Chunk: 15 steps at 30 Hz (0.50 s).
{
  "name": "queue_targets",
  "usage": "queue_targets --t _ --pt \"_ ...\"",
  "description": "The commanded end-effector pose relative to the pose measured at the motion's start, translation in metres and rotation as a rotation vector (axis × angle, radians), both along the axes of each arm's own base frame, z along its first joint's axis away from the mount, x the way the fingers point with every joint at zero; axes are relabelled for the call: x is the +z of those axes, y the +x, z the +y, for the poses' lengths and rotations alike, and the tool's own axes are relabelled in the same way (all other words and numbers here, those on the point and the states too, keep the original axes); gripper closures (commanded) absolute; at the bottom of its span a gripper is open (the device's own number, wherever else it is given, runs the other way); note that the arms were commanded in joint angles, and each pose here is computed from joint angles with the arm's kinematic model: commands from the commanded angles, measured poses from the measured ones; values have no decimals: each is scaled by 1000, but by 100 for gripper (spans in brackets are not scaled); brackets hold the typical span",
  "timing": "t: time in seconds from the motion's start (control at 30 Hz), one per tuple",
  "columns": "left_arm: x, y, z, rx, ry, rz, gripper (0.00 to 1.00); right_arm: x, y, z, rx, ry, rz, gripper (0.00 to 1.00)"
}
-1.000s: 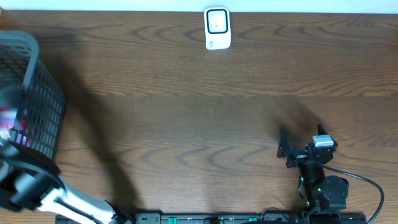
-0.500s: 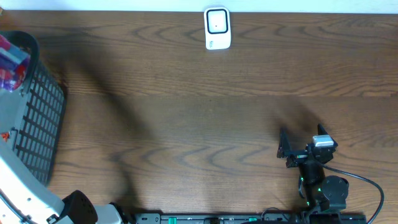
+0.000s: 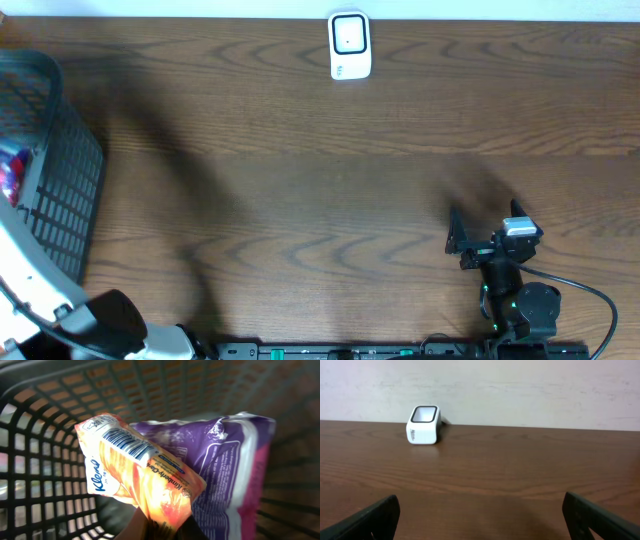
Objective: Scan the item barcode
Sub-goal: 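Grasp the orange Kleenex tissue pack inside the basket with left gripper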
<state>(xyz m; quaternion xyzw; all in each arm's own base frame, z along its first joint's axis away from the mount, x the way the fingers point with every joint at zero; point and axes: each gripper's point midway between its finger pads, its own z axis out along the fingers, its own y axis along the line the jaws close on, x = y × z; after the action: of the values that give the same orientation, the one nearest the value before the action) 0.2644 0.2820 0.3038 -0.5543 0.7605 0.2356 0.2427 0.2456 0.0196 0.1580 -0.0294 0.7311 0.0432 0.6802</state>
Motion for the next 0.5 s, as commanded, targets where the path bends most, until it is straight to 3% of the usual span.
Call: queue_targets --t 0.0,0.2,0.47 --pt "-37 -14 16 62 -17 142 93 0 0 -1 -6 11 0 1" --pt "-123 -27 19 111 -164 325 93 0 0 -1 -6 11 0 1" --pt "-188 -34 16 135 -280 478 93 0 0 -1 -6 11 0 1"
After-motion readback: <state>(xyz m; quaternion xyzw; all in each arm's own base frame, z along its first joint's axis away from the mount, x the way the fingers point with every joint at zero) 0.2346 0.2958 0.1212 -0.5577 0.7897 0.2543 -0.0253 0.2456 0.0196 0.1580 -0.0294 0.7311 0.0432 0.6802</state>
